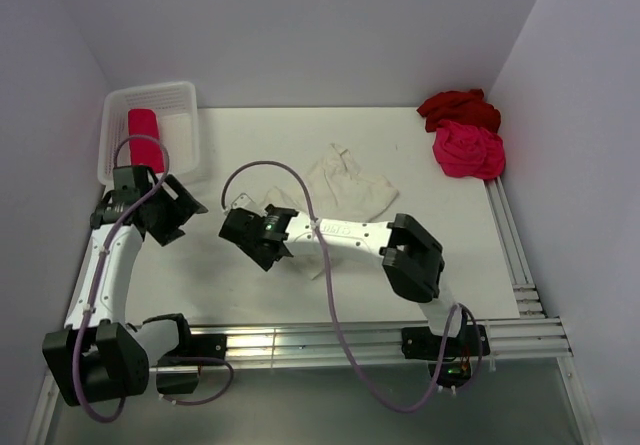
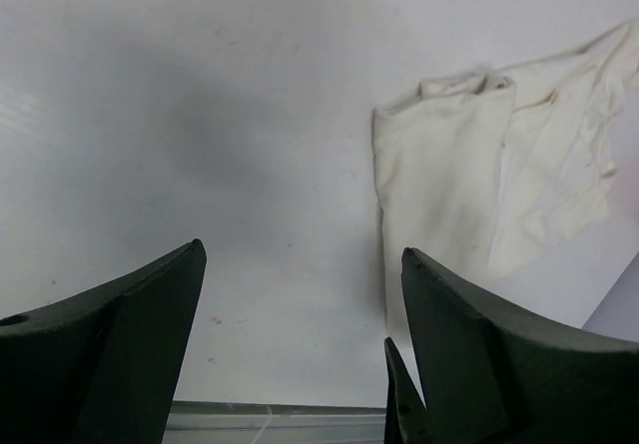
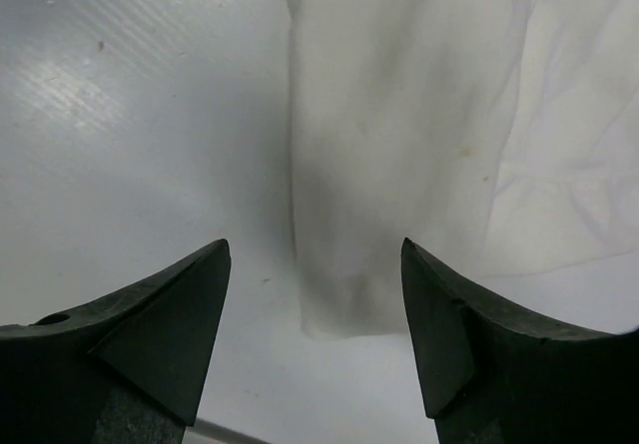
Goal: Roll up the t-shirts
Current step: Roll the tshirt
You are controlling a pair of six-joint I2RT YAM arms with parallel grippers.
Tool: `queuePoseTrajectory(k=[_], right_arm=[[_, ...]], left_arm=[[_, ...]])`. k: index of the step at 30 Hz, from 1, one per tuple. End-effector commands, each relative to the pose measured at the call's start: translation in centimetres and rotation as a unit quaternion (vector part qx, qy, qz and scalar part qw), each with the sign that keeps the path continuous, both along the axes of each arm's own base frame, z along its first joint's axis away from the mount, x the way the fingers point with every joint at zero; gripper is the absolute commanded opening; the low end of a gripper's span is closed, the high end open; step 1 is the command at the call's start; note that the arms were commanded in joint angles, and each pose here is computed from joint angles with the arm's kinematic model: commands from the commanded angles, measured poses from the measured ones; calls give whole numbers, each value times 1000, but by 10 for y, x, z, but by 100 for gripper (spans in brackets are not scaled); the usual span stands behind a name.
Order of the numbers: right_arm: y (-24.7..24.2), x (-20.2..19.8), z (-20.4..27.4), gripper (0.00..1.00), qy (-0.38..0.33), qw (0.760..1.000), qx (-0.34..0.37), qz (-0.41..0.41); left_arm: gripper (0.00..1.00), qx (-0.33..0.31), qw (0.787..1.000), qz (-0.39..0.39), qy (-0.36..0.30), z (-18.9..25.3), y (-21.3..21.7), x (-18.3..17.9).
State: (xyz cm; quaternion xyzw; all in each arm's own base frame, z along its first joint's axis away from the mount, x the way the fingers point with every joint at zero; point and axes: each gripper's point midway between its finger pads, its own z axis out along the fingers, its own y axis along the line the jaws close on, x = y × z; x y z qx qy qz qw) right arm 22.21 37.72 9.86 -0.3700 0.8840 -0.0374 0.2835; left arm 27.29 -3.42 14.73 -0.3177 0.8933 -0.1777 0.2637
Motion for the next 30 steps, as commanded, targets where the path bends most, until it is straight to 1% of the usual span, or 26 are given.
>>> queuePoseTrajectory(k=[1,3,5,9,10,14,16,18,19,24,30], right_arm=[[-5,19,4,78,-64,996,-59,-1],[-3,22,0,79,-75,995,-72,-2],[-1,21,-14,79,-77,993,-92,-2],[1,26,-23,79,-107,986,-125,-1],[1,28,-25,79,-124,983,-138,-1],[12,21,-37,79,-151,976,-158,15],[12,21,-49,79,-157,970,-184,14],[10,23,-50,77,-178,962,-206,2],[9,22,-60,77,-180,959,-220,4],[1,27,-74,76,-205,948,-244,-8],[-7,34,-93,75,-209,943,-259,-11]], left_arm=[[85,-19,999,36,-9,3,9,-5],[85,-17,999,40,-12,3,12,-7],[85,-19,999,40,-15,2,11,-7],[85,-29,998,45,-21,-1,9,-4],[85,-28,998,47,-22,-1,10,-3],[85,-23,998,54,-30,4,17,2],[85,-19,998,54,-32,6,20,2],[85,-12,998,54,-36,9,24,3],[85,-12,998,53,-35,9,24,2],[85,-9,998,55,-35,7,28,0],[85,-12,998,54,-33,4,29,2]])
